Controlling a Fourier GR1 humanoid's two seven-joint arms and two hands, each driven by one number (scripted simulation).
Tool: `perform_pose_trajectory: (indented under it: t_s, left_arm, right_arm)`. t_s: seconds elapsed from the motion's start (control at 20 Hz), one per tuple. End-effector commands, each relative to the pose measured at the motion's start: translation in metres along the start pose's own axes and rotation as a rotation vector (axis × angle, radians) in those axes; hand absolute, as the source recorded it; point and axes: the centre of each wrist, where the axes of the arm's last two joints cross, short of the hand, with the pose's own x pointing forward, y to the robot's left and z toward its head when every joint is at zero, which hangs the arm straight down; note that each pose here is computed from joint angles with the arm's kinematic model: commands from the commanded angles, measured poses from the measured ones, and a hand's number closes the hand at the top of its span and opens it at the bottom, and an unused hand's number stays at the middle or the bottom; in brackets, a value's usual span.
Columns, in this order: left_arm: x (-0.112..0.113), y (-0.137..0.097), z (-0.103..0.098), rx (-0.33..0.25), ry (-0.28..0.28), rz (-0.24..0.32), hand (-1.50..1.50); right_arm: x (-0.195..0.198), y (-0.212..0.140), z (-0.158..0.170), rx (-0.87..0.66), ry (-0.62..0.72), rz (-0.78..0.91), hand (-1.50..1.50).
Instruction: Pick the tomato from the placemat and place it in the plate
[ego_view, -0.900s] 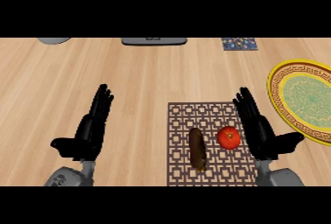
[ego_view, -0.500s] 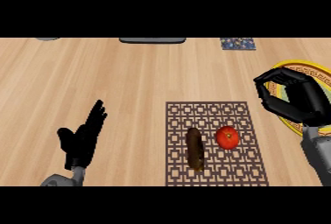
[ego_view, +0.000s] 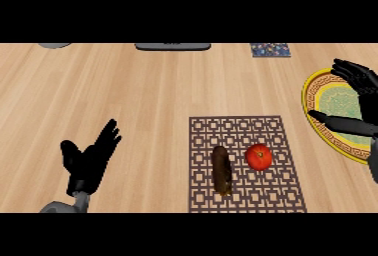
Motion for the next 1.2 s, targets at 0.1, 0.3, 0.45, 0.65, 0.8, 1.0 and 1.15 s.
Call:
perform_pose_trajectory:
  t_s: [0.1,0.3,0.45,0.65,0.8,1.0,1.15]
  left_arm:
    - [-0.018,-0.003,0.013,-0.001,0.061,-0.013,0.00]
    - [-0.005,0.000,0.015,0.012,0.048,-0.014,0.00]
    - [-0.010,-0.011,0.010,0.010,0.061,-0.014,0.00]
    - [-0.006,0.001,0.008,0.023,0.072,0.000,0.00]
    - [-0.019,0.009,0.008,0.018,0.058,-0.006,0.00]
    - [-0.001,0.012,0.019,0.021,0.060,-0.019,0.00]
    - [-0.004,0.002,0.001,0.005,0.059,-0.008,0.00]
  right_arm:
    - [0.026,-0.018,-0.020,0.139,0.027,0.134,-1.50]
    - [0.043,-0.038,-0.014,0.408,0.124,0.342,-1.50]
    - [0.062,-0.027,-0.016,0.544,0.160,0.425,-1.50]
    - [0.071,0.015,-0.015,0.579,0.186,0.516,-1.50]
    - [0.076,0.032,-0.006,0.600,0.230,0.559,-1.50]
    - [0.091,0.069,0.001,0.628,0.256,0.568,-1.50]
    - [0.078,0.085,0.008,0.622,0.272,0.619,-1.50]
